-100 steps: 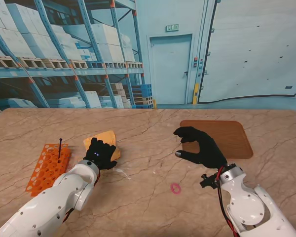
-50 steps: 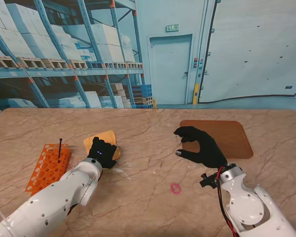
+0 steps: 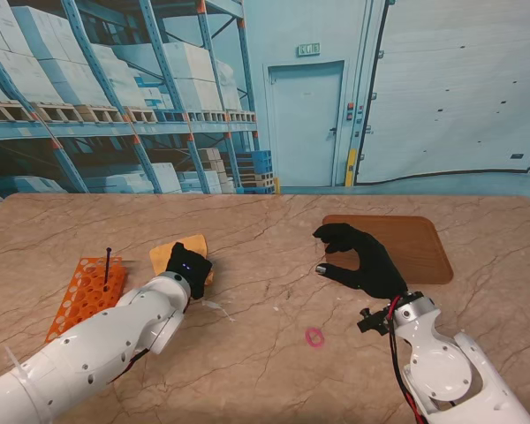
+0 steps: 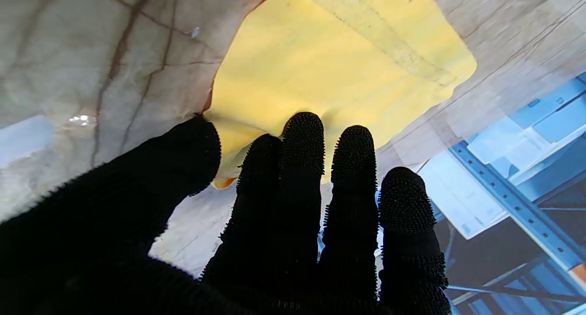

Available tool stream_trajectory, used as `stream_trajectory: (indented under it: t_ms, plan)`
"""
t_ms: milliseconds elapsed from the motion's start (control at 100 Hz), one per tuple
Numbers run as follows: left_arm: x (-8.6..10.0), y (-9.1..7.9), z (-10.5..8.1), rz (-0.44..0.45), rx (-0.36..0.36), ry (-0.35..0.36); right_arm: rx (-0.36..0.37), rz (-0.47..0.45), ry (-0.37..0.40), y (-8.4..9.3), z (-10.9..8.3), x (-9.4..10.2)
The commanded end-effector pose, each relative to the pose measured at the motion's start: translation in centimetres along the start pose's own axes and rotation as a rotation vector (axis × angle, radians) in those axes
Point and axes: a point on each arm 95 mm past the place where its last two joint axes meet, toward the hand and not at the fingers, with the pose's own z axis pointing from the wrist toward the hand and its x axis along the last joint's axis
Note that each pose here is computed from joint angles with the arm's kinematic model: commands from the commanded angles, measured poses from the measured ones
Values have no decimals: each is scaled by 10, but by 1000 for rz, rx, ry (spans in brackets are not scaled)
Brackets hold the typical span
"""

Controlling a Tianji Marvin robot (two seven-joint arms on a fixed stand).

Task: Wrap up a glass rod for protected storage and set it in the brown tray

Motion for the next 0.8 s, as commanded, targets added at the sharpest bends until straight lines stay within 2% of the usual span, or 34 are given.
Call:
stream_trajectory:
  t_ms: [0, 530, 790]
  plan:
    - [1, 6, 2, -9, -26, 8, -7, 14, 2, -2, 0, 3]
    - [3, 6, 21, -40, -133, 39, -14, 14, 2, -1, -1, 3]
    - [3, -2, 25, -69, -142, 56, -16, 13, 2, -1, -1, 3]
